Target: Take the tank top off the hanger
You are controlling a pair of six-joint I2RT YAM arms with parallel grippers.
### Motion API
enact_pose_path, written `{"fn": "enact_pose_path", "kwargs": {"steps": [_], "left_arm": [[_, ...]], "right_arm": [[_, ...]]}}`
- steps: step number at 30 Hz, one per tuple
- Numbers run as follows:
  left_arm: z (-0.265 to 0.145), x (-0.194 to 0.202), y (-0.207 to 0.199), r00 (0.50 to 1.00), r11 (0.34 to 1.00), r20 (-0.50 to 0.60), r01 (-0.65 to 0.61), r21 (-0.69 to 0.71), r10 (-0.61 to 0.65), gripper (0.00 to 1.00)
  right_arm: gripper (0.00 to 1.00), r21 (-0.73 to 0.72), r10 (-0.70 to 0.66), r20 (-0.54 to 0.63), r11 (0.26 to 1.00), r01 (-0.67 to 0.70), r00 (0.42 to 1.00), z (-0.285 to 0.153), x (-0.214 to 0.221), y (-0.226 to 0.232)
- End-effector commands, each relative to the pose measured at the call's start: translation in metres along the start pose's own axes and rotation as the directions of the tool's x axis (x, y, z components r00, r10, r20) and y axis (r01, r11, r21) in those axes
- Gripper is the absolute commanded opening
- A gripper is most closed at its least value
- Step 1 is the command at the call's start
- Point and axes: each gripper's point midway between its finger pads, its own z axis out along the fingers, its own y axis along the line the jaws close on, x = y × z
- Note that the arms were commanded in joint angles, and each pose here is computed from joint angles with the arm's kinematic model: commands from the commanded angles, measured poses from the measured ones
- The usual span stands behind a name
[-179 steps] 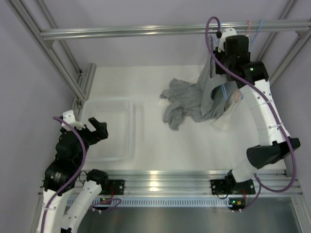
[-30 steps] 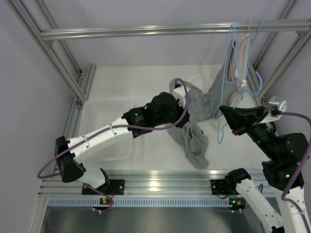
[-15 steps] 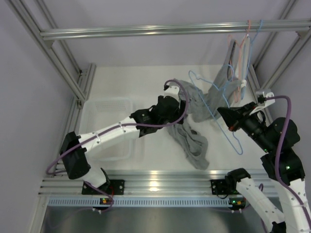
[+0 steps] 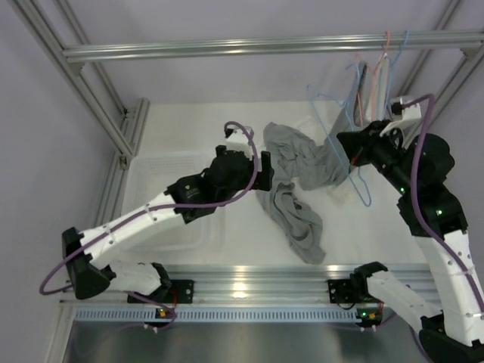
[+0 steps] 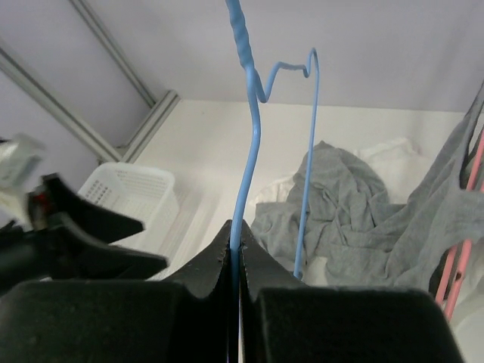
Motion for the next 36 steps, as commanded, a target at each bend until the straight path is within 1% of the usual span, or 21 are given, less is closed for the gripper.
{"fn": "enact_pose_path", "kwargs": {"steps": [1,2,3,5,8,10,13,19,21,23,26,29,36], "left_arm": [[-0.035,-0.02,0.025,0.997,0.998,0.076,0.029,-0.053,-0.025,0.99],[-0.039,-0.012,0.033,0.998,0.997,0.062,0.016,-0.072,-0.011,0.99],[-0.049,-0.017,0.04,0.996,0.996,0.083,0.022,-0.081,-0.015,0.99],[-0.058,-0.012,0.048,0.997,0.996,0.071,0.008,-0.088,-0.002,0.99],[-0.071,-0.004,0.059,0.998,0.996,0.065,0.01,-0.091,-0.004,0.99],[-0.08,0.002,0.063,0.998,0.997,0.058,0.011,-0.071,-0.007,0.99],[-0.088,0.009,0.067,0.999,0.999,0.053,0.001,-0.05,0.002,0.99],[-0.091,0.02,0.08,0.999,0.997,0.039,-0.03,-0.078,0.033,0.99],[-0.091,0.022,0.081,0.999,0.996,0.037,-0.031,-0.082,0.034,0.99],[-0.09,0.025,0.081,0.999,0.996,0.031,-0.026,-0.083,0.029,0.99],[-0.089,0.027,0.081,0.999,0.996,0.024,-0.031,-0.08,0.033,0.99],[-0.089,0.028,0.081,0.999,0.996,0.022,-0.034,-0.078,0.036,0.99],[-0.09,0.032,0.082,0.999,0.997,0.015,-0.033,-0.073,0.034,0.99]], "right_arm": [[0.0,0.057,-0.049,0.109,0.997,0.043,0.993,0.019,-0.047,-0.008],[0.0,0.08,-0.059,0.116,0.996,0.05,0.991,0.023,-0.052,-0.011],[0.0,0.091,-0.063,0.114,0.994,0.053,0.991,0.028,-0.053,-0.014],[0.0,0.098,-0.07,0.118,0.993,0.059,0.99,0.04,-0.061,-0.016],[0.0,0.113,-0.083,0.121,0.991,0.069,0.989,0.058,-0.07,-0.019],[0.0,0.134,-0.095,0.143,0.988,0.076,0.985,0.064,-0.081,-0.022],[0.0,0.155,-0.111,0.136,0.984,0.09,0.985,0.085,-0.086,-0.029],[0.0,0.153,-0.121,0.149,0.983,0.098,0.981,0.093,-0.097,-0.028],[0.0,0.172,-0.119,0.137,0.98,0.095,0.983,0.097,-0.093,-0.034],[0.0,0.217,-0.113,0.115,0.972,0.086,0.987,0.104,-0.085,-0.049],[0.0,0.242,-0.102,0.069,0.967,0.083,0.992,0.114,-0.066,-0.063],[0.0,0.249,-0.094,0.032,0.965,0.084,0.995,0.12,-0.05,-0.069],[0.0,0.259,-0.066,-0.014,0.964,0.067,0.998,0.126,-0.028,-0.079]]}}
